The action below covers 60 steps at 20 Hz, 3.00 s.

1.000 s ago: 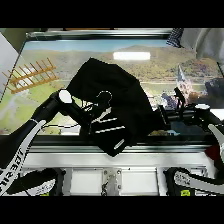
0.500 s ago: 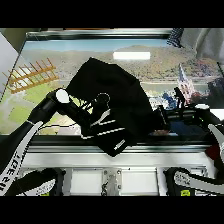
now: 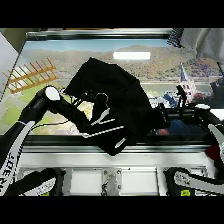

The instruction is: Fold the clothes and pants, and hang the long-sleeved shirts on hangers.

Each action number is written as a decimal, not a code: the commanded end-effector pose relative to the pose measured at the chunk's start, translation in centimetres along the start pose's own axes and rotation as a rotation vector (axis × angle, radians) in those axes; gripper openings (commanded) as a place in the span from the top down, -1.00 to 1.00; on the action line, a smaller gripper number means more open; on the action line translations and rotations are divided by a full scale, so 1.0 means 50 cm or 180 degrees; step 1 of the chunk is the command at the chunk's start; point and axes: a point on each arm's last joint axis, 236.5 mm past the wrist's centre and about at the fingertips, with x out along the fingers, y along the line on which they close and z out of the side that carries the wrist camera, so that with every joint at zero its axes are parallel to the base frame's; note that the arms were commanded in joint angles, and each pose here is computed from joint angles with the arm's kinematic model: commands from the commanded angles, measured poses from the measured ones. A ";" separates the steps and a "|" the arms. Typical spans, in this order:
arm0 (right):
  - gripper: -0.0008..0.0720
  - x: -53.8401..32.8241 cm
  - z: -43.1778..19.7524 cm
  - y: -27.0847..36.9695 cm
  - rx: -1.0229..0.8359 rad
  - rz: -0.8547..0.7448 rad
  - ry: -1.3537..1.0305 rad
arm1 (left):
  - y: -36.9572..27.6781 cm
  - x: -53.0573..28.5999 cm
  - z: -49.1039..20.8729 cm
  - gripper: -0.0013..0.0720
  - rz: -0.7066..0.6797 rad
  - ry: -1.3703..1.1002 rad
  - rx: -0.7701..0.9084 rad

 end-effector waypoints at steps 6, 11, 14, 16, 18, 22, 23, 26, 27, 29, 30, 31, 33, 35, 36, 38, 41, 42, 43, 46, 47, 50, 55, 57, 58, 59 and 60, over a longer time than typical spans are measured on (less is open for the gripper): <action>0.96 0.000 0.004 -0.014 0.0055 -0.0094 -0.0027 | 0.001 -0.009 -0.002 -0.43 0.0010 -0.0027 -0.0155; 0.96 -0.001 0.002 -0.026 0.0078 -0.0176 -0.0015 | -0.003 -0.055 0.032 -0.43 0.0318 -0.0371 -0.0039; 0.97 -0.003 0.040 -0.031 0.0022 -0.0251 -0.0227 | 0.020 -0.114 0.058 -0.43 0.0621 -0.0791 -0.0333; 0.97 -0.011 0.084 -0.044 -0.0096 -0.0448 -0.0409 | 0.053 -0.175 0.061 -0.43 0.0838 -0.1140 -0.0691; 0.97 -0.022 0.144 -0.044 -0.0160 -0.0604 -0.0668 | 0.087 -0.239 0.049 -0.43 0.1031 -0.1477 -0.1086; 0.97 -0.045 0.234 -0.033 -0.0419 -0.0926 -0.0840 | 0.105 -0.295 0.016 -0.43 0.1142 -0.1840 -0.1679; 0.97 -0.049 0.249 -0.029 -0.0500 -0.1010 -0.0840 | 0.104 -0.282 0.008 -0.43 0.1100 -0.1862 -0.1820; 0.97 -0.059 0.278 -0.018 -0.0687 -0.1209 -0.0840 | 0.088 -0.182 -0.013 -0.44 0.0805 -0.1780 -0.2396; 0.97 -0.060 0.281 -0.015 -0.0712 -0.1218 -0.0841 | 0.078 -0.140 -0.017 -0.44 0.0703 -0.1693 -0.2512; 0.97 -0.059 0.282 -0.013 -0.0679 -0.1211 -0.0848 | 0.059 -0.054 -0.015 -0.44 0.0541 -0.1514 -0.2654; 0.97 -0.059 0.282 -0.013 -0.0649 -0.1207 -0.0853 | 0.052 -0.023 0.004 -0.44 0.0428 -0.1557 -0.2722; 0.97 -0.059 0.282 -0.013 -0.0649 -0.1207 -0.0853 | 0.044 0.008 0.034 -0.44 0.0259 -0.1652 -0.2799; 0.97 -0.059 0.282 -0.013 -0.0649 -0.1207 -0.0853 | 0.036 0.063 0.071 -0.44 0.0067 -0.1701 -0.2935; 0.97 -0.059 0.282 -0.012 -0.0652 -0.1207 -0.0853 | 0.032 0.111 0.093 -0.44 -0.0060 -0.1652 -0.3075; 0.97 -0.059 0.282 -0.013 -0.0651 -0.1208 -0.0852 | 0.029 0.130 0.103 -0.44 -0.0146 -0.1646 -0.3185; 0.97 -0.059 0.282 -0.012 -0.0653 -0.1207 -0.0852 | 0.018 0.162 0.123 -0.44 -0.0339 -0.1634 -0.3322; 0.97 -0.059 0.282 -0.013 -0.0653 -0.1208 -0.0853 | 0.004 0.198 0.140 -0.44 -0.0483 -0.1597 -0.3407; 0.97 -0.059 0.282 -0.013 -0.0652 -0.1209 -0.0853 | 0.002 0.207 0.145 -0.43 -0.0480 -0.1562 -0.3393; 0.96 -0.059 0.282 -0.013 -0.0653 -0.1208 -0.0852 | 0.005 0.214 0.152 -0.43 -0.0463 -0.1552 -0.3382; 0.96 -0.059 0.282 -0.012 -0.0652 -0.1207 -0.0852 | 0.030 0.217 0.192 -0.41 -0.0395 -0.1648 -0.3366; 0.97 -0.059 0.282 -0.012 -0.0651 -0.1206 -0.0852 | 0.038 0.213 0.205 0.02 -0.0390 -0.1680 -0.3358; 0.97 -0.058 0.281 -0.009 -0.0543 -0.1169 -0.0863 | 0.079 0.172 0.211 0.93 -0.0374 -0.1805 -0.3411; 0.97 -0.048 0.279 0.018 -0.0450 -0.0965 -0.0874 | 0.172 0.023 0.122 0.93 -0.0087 -0.1912 -0.3360; 0.97 -0.041 0.274 0.032 -0.0456 -0.0858 -0.0841 | 0.201 -0.036 0.082 0.93 -0.0043 -0.2009 -0.3463; 0.97 -0.035 0.269 0.040 -0.0461 -0.0798 -0.0802 | 0.210 -0.059 0.067 0.93 -0.0068 -0.2052 -0.3518; 0.97 -0.027 0.262 0.046 -0.0390 -0.0743 -0.0757 | 0.217 -0.075 0.053 0.93 -0.0079 -0.2081 -0.3546; 0.97 -0.021 0.254 0.048 -0.0331 -0.0718 -0.0701 | 0.224 -0.086 0.041 0.93 -0.0090 -0.2094 -0.3565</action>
